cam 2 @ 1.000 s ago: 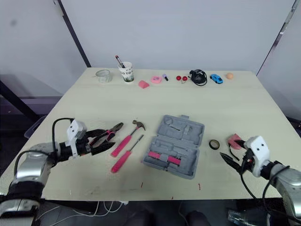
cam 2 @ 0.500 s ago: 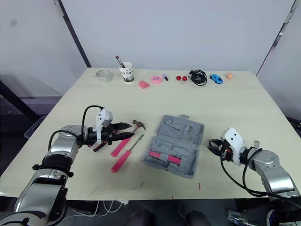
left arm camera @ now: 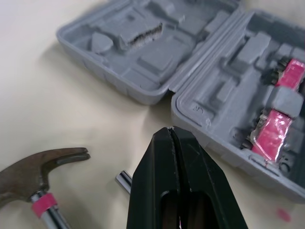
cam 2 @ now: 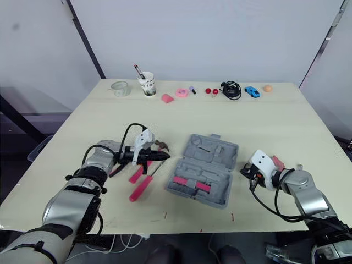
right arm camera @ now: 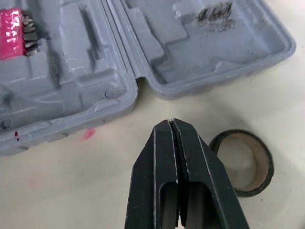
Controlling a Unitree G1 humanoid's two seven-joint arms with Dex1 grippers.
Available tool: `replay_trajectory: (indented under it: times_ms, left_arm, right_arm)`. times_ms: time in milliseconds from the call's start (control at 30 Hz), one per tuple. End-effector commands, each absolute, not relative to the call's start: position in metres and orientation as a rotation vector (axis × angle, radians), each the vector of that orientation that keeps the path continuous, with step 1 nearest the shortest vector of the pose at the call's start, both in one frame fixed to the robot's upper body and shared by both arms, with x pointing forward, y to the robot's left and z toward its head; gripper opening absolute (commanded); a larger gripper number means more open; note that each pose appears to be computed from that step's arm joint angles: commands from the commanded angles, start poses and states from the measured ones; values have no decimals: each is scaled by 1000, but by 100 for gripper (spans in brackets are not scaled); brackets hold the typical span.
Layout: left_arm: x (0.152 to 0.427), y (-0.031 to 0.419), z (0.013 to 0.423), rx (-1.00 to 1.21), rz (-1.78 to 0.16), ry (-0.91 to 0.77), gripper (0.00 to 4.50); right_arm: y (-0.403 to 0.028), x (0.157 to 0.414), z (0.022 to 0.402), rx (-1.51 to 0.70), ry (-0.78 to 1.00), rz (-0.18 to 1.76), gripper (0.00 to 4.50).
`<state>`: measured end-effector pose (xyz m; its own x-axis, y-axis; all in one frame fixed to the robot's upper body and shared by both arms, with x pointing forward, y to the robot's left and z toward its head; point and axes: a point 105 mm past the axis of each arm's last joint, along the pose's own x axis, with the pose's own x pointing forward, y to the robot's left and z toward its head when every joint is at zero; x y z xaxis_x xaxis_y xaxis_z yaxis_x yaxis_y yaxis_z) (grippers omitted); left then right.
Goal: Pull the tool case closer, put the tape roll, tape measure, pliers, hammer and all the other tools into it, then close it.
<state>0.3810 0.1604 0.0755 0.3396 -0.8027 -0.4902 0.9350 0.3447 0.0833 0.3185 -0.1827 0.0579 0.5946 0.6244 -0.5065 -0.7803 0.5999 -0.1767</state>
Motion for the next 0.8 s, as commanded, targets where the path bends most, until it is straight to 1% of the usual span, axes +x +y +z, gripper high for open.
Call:
replay_trajectory:
  times_ms: [33, 300, 533, 800]
  left_arm:
    - [387, 154, 81, 420, -1160, 382, 5]
    - [392, 143, 74, 427, -1137, 406, 5]
    - [401, 135, 71, 443, -1073, 421, 5]
    - [402, 123, 65, 458, -1074, 435, 5]
  right_arm:
    - [-177, 324, 68, -423, 384, 850, 0]
    - [-173, 327, 61, -446, 408, 851, 0]
    - [-168, 328, 59, -445, 402, 856, 0]
    - [-165, 329, 55, -445, 412, 856, 0]
